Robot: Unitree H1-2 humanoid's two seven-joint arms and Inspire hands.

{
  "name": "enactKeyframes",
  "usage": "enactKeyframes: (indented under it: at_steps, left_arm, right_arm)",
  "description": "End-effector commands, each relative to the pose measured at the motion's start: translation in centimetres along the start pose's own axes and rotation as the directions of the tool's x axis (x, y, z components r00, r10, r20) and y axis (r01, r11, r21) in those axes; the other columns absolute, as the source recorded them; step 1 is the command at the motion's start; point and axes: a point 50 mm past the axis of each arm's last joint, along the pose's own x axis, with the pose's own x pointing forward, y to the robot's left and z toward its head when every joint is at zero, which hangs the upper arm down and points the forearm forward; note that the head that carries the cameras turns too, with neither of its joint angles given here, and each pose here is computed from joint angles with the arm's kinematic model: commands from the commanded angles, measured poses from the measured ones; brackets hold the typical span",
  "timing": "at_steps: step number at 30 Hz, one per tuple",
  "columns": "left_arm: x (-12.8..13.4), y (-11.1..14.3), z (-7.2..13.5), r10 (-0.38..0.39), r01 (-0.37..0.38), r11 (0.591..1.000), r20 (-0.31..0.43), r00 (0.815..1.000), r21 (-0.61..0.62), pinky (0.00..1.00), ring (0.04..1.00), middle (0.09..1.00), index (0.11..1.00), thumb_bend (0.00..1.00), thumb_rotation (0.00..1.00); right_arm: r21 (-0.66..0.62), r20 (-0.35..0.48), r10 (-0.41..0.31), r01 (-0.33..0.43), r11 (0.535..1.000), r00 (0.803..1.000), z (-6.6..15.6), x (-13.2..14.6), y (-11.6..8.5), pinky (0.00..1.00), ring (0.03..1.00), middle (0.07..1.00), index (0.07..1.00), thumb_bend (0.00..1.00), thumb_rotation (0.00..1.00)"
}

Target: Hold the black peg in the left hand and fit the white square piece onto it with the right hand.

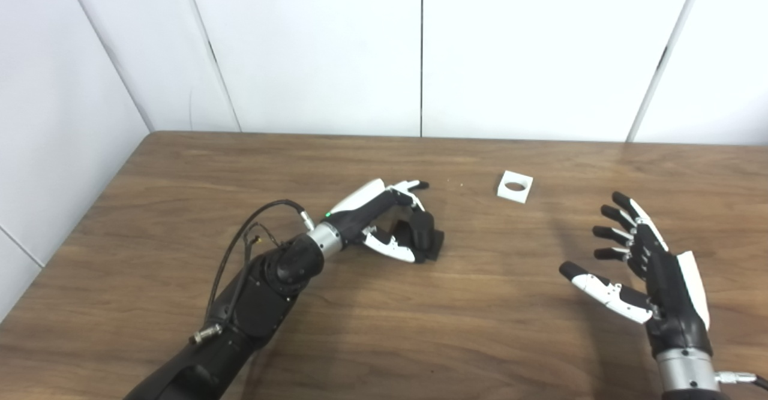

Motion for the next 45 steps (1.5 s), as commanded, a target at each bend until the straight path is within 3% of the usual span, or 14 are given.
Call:
enactKeyframes:
  at_steps: [1,12,25,33,45]
  left_arm:
    - [0.0,0.3,1.0,-0.041,0.04,0.998,0.03,0.999,0.044,1.0,1.0,0.975,0.49,0.51,0.09]
    - [0.2,-1.9,3.5,-0.122,0.117,0.992,0.122,0.985,0.05,1.0,1.0,0.973,0.49,0.51,0.09]
    - [0.6,-5.3,5.1,-0.192,0.184,0.981,0.165,0.967,0.062,1.0,1.0,0.972,0.489,0.52,0.08]
    - [0.4,-5.6,5.2,-0.186,0.177,0.982,0.163,0.969,0.069,1.0,1.0,0.975,0.489,0.52,0.08]
    - [-1.5,-4.7,4.3,-0.188,0.181,0.982,0.151,0.971,0.058,1.0,1.0,0.975,0.491,0.52,0.09]
  right_arm:
    - [0.007,0.098,-0.016,0.016,1.0,0.995,1.9,0.9,-0.3,0.64,0.77,0.857,0.908,0.63,0.26]
    - [0.005,0.101,-0.02,0.019,1.0,0.995,1.8,0.9,-0.5,0.62,0.763,0.853,0.904,0.64,0.27]
    - [-0.002,0.101,-0.017,0.018,1.0,0.995,2.0,0.6,-0.8,0.62,0.758,0.849,0.903,0.62,0.32]
    - [-0.001,0.107,-0.012,0.012,1.0,0.994,1.9,0.6,-1.1,0.62,0.76,0.857,0.907,0.58,0.35]
    - [-0.006,0.134,-0.022,0.023,1.0,0.991,2.3,0.8,-0.6,0.62,0.752,0.845,0.904,0.63,0.37]
